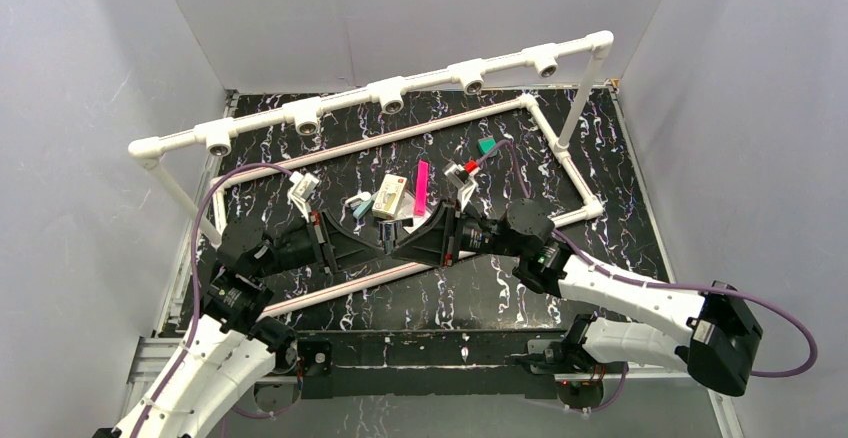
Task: Install the water faucets
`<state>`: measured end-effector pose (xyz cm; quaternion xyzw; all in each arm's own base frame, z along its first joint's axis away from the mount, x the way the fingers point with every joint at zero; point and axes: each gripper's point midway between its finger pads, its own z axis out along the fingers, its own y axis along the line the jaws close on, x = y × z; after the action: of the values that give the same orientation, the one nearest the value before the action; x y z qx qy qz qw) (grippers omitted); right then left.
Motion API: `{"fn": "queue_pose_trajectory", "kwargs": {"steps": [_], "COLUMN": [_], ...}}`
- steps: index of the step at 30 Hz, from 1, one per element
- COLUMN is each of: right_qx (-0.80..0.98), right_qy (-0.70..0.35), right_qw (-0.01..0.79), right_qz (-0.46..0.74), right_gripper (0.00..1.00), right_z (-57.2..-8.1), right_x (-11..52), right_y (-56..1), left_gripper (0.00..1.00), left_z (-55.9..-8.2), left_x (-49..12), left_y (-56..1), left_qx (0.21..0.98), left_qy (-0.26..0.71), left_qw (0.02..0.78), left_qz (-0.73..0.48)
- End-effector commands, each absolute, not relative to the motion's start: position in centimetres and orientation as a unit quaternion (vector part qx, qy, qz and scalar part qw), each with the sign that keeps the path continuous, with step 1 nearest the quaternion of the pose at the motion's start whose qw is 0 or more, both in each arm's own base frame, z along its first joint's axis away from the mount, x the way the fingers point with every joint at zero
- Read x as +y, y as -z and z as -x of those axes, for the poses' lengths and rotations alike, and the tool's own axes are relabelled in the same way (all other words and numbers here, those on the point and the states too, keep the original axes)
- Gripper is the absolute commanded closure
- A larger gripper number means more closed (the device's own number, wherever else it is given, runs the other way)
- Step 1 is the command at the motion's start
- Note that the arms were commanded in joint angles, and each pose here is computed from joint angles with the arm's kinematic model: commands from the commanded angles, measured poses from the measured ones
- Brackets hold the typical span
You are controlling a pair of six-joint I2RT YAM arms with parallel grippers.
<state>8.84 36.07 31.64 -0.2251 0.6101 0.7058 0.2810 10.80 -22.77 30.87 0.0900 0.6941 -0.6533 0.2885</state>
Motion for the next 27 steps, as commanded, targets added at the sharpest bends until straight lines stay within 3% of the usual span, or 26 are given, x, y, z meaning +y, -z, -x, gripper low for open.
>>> {"fn": "queue_pose_trajectory", "kwargs": {"steps": [1, 8, 12, 17, 27], "right_qx": [0.574, 0.578, 0.580, 0.603, 0.656], "right_qy": [-0.715, -0.705, -0.694, -0.663, -0.539], "right_qw": [0.326, 0.342, 0.359, 0.379, 0.482], "right_qz": [0.230, 0.229, 0.229, 0.232, 0.216], "right_gripper": [0.99, 0.99, 0.99, 0.99, 0.99], "right_z": [-8.8, -9.0, -9.3, -9.7, -13.0], "right_x": [35.6, 35.1, 34.5, 33.6, 29.8], "right_y": [-35.3, -35.5, -36.0, -35.8, -37.6], "left_gripper": [0.96, 0.56, 0.39, 0.28, 0.25], "left_z": [-11.5, -11.7, -12.0, -12.2, -14.3], "left_x": [-22.8, -22.7, -22.6, -22.3, -22.5], "left_y": [-30.9, -31.1, -31.0, -31.9, -36.9], "left_qx": [0.699, 0.704, 0.716, 0.725, 0.728], "left_qy": [0.642, 0.635, 0.622, 0.604, 0.566], "left_qw": [0.303, 0.306, 0.308, 0.319, 0.367], "left_qz": [-0.087, -0.085, -0.081, -0.088, -0.124]}}
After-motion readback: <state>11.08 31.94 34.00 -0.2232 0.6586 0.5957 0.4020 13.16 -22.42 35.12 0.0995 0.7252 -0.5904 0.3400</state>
